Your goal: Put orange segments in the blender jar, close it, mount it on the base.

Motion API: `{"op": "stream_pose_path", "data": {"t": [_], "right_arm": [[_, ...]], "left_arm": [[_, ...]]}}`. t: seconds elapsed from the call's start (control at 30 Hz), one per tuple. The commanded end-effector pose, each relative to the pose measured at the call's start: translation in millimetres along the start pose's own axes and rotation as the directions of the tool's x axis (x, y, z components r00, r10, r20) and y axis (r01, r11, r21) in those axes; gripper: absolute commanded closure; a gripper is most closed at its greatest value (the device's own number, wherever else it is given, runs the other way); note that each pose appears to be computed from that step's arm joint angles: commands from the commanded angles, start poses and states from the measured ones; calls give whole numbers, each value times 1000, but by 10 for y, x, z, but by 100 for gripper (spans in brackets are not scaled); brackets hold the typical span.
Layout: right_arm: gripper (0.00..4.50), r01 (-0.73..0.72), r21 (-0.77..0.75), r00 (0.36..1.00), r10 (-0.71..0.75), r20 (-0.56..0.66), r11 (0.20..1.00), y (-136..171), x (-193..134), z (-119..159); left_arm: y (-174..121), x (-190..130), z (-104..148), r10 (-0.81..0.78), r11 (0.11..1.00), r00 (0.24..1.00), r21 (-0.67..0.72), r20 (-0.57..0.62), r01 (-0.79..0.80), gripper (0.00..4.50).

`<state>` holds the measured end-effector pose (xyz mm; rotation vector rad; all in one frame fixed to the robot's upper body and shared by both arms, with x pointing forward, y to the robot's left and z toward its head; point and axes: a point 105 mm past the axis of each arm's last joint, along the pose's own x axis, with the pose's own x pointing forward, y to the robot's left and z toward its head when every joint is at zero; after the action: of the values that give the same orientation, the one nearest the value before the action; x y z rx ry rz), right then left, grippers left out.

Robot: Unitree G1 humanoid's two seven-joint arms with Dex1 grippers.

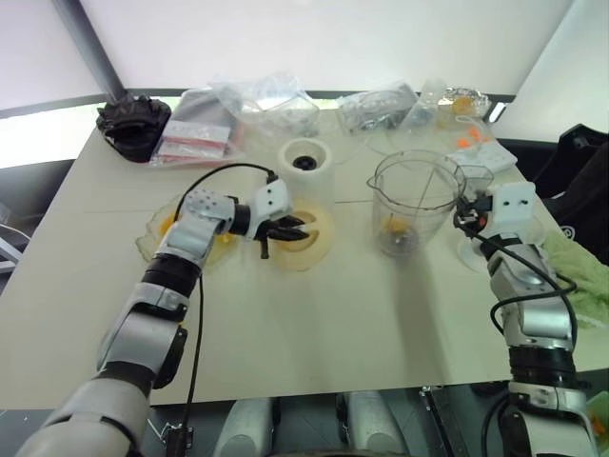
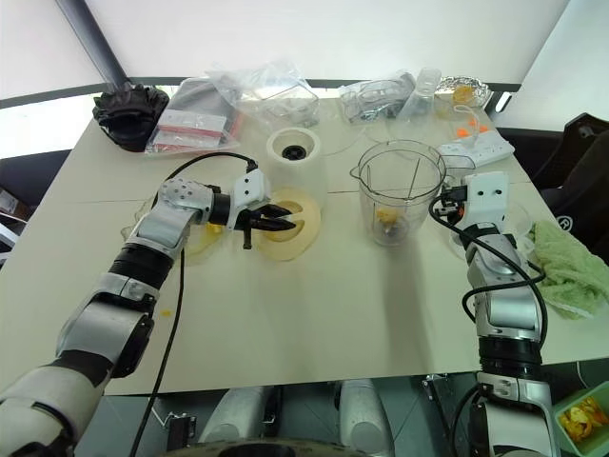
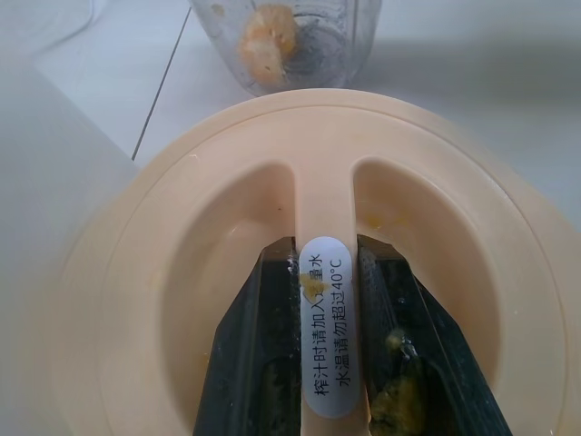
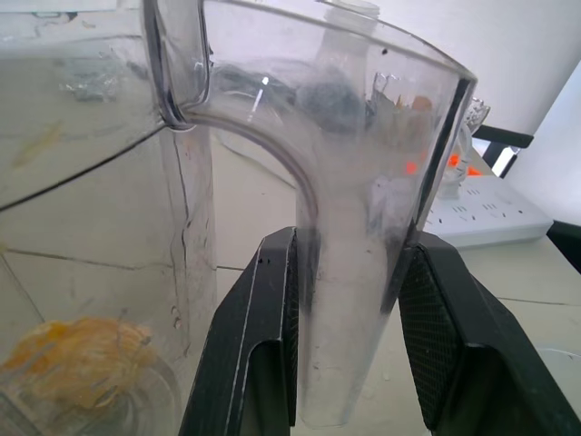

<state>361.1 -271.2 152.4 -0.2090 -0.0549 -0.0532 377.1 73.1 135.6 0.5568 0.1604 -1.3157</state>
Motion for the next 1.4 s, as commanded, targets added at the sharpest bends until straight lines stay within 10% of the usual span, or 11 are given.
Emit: {"op": "stream_pose_path", "data": {"t": [0.03, 0.5, 1.4], "right_arm": [[352, -24, 50, 999, 22, 40, 998, 103, -85, 125], [352, -195, 169, 980, 184, 75, 966, 856, -448, 308], [352, -318, 165, 948, 310, 71, 934, 1351, -548, 353]], "left_arm": [[193, -227, 315, 49, 998, 996, 25, 77, -51, 423], [701, -1216, 1140, 164, 982, 972, 63, 169, -176, 423], [50, -304, 1714, -369, 919, 913, 213, 174, 331, 423]]}}
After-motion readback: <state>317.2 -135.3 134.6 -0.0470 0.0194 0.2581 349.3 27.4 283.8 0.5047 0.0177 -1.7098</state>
